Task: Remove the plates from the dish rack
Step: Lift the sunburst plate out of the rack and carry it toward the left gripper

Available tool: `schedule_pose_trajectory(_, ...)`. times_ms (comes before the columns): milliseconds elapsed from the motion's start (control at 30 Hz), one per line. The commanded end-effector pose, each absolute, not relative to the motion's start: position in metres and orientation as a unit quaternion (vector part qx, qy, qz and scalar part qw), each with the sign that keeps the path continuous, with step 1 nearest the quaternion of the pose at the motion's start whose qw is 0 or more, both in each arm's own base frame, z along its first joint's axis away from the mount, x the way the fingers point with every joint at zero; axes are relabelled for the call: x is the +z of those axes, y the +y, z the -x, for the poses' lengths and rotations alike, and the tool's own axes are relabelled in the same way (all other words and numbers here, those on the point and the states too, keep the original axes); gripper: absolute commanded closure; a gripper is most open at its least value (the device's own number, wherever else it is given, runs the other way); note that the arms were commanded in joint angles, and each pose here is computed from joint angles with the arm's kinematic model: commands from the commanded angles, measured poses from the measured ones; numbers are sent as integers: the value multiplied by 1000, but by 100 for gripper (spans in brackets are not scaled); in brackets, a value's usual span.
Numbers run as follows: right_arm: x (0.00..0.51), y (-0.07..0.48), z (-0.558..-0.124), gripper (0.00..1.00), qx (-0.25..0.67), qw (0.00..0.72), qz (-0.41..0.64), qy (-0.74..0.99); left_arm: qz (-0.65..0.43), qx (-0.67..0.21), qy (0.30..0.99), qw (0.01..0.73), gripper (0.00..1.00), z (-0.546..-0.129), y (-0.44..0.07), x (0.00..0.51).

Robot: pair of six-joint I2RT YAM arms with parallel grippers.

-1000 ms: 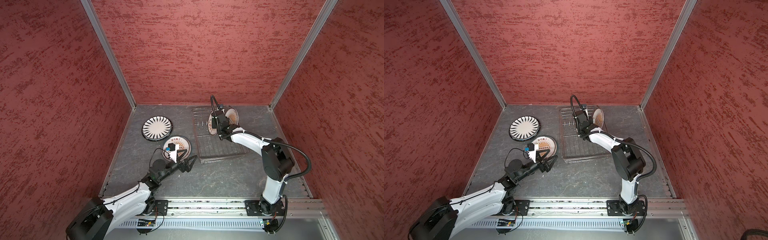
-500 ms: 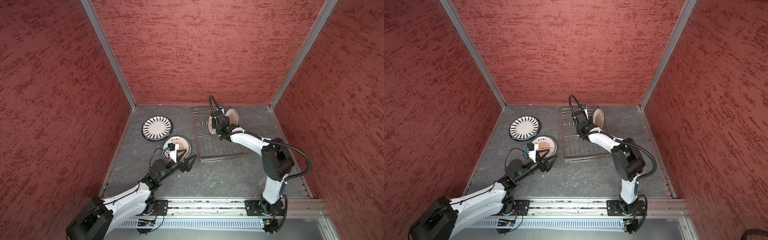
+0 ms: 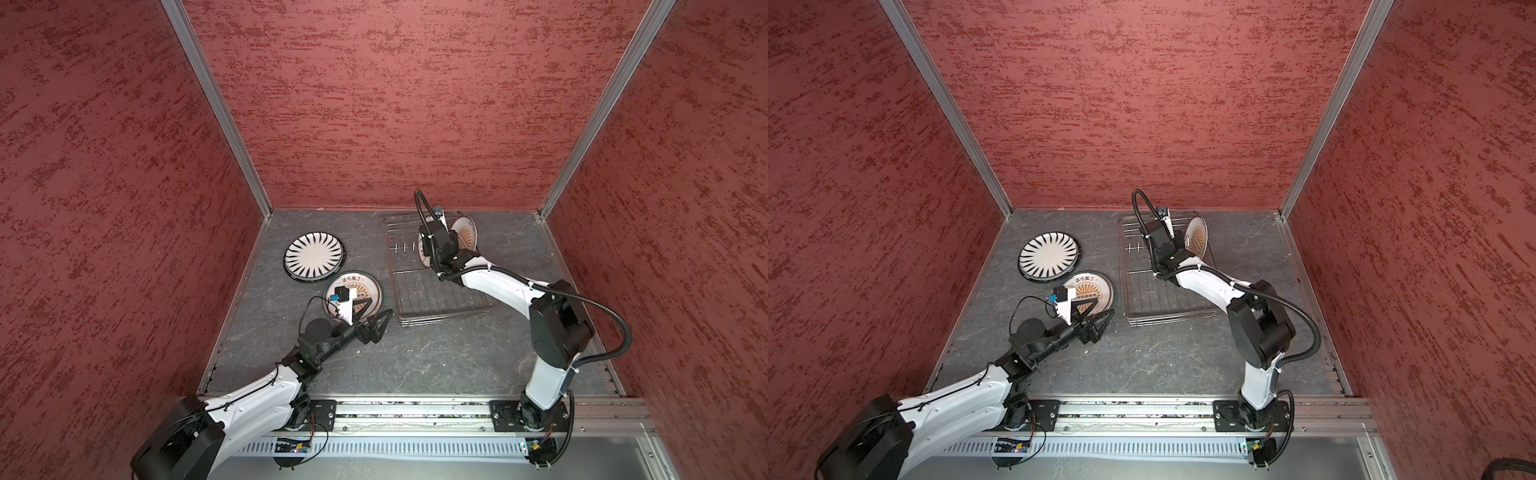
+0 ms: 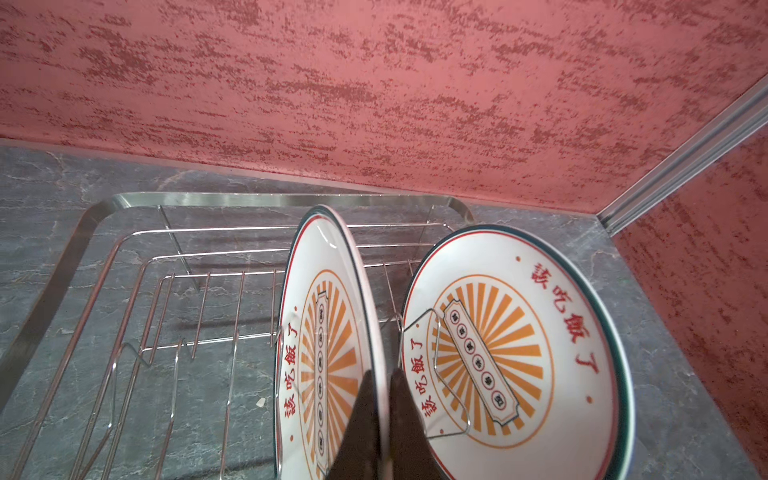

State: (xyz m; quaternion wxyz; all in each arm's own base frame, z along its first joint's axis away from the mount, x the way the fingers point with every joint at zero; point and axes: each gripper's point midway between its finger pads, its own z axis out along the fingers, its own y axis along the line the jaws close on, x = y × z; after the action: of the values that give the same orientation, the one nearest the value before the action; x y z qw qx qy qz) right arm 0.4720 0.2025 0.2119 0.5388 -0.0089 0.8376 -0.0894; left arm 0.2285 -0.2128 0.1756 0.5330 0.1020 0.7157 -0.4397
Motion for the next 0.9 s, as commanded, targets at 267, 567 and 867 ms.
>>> schedule_pose_trajectory(267,269,193,-450,100,-37,610,-23,791,-98,-436,710,544,1,-230,-211,183)
schedule_pose_trajectory(567,285,176,-429,100,-15,639,-44,767,-95,-438,707,547,1,-229,-210,184)
schedule_pose_trajectory(867,304,168,-391,100,63,669,-31,740,-86,-436,706,551,1,-232,-207,183)
